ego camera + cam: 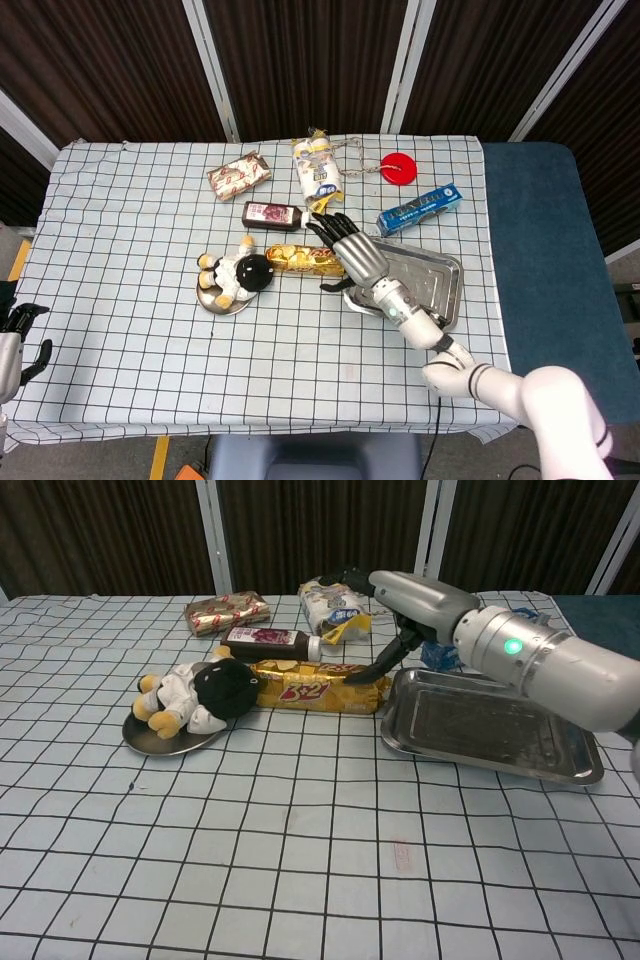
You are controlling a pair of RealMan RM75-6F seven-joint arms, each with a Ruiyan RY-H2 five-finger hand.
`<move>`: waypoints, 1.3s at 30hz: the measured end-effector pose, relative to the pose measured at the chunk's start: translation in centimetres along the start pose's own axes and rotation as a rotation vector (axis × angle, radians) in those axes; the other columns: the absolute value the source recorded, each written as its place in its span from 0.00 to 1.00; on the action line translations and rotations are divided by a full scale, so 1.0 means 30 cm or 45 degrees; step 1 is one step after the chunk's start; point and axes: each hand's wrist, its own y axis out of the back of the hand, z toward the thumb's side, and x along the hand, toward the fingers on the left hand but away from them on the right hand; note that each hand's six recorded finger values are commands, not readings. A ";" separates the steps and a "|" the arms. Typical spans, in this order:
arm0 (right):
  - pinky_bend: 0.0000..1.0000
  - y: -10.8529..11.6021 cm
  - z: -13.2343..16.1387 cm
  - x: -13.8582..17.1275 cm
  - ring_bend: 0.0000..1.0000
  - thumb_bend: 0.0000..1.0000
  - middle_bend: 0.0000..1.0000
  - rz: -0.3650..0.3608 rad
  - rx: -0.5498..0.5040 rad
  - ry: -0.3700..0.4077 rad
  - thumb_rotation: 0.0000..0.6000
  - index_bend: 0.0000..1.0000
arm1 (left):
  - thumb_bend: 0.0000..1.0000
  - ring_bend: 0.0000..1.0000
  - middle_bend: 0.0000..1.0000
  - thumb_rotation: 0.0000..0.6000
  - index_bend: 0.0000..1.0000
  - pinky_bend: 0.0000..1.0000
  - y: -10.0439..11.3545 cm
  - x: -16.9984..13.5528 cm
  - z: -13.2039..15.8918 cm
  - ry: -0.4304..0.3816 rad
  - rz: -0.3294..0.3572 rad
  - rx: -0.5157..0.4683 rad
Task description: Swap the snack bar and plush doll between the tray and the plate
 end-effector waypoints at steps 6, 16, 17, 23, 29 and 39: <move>0.03 0.175 -0.066 0.310 0.00 0.11 0.00 -0.023 0.093 -0.145 1.00 0.00 | 0.42 0.15 0.28 1.00 0.29 0.12 -0.011 -0.005 0.020 -0.028 -0.019 0.008; 0.02 0.339 -0.325 0.819 0.00 0.08 0.00 -0.138 0.298 -0.590 1.00 0.00 | 0.42 0.14 0.21 1.00 0.21 0.12 -0.059 0.044 0.094 -0.097 -0.077 0.027; 0.02 0.341 -0.348 0.858 0.00 0.08 0.00 -0.153 0.335 -0.620 1.00 0.00 | 0.42 0.12 0.17 1.00 0.19 0.12 -0.062 0.054 0.108 -0.111 -0.080 0.031; 0.02 0.368 -0.395 1.065 0.00 0.08 0.00 -0.338 0.436 -0.717 1.00 0.00 | 0.42 0.00 0.00 1.00 0.00 0.09 -0.102 0.126 0.220 -0.215 -0.171 0.034; 0.02 0.379 -0.337 1.135 0.00 0.08 0.00 -0.462 0.369 -0.639 1.00 0.00 | 0.42 0.00 0.00 1.00 0.00 0.07 -0.165 0.243 0.385 -0.337 -0.326 0.039; 0.02 0.365 -0.317 1.154 0.00 0.08 0.00 -0.447 0.350 -0.596 1.00 0.00 | 0.41 0.00 0.00 1.00 0.00 0.04 -0.214 0.402 0.645 -0.422 -0.350 0.014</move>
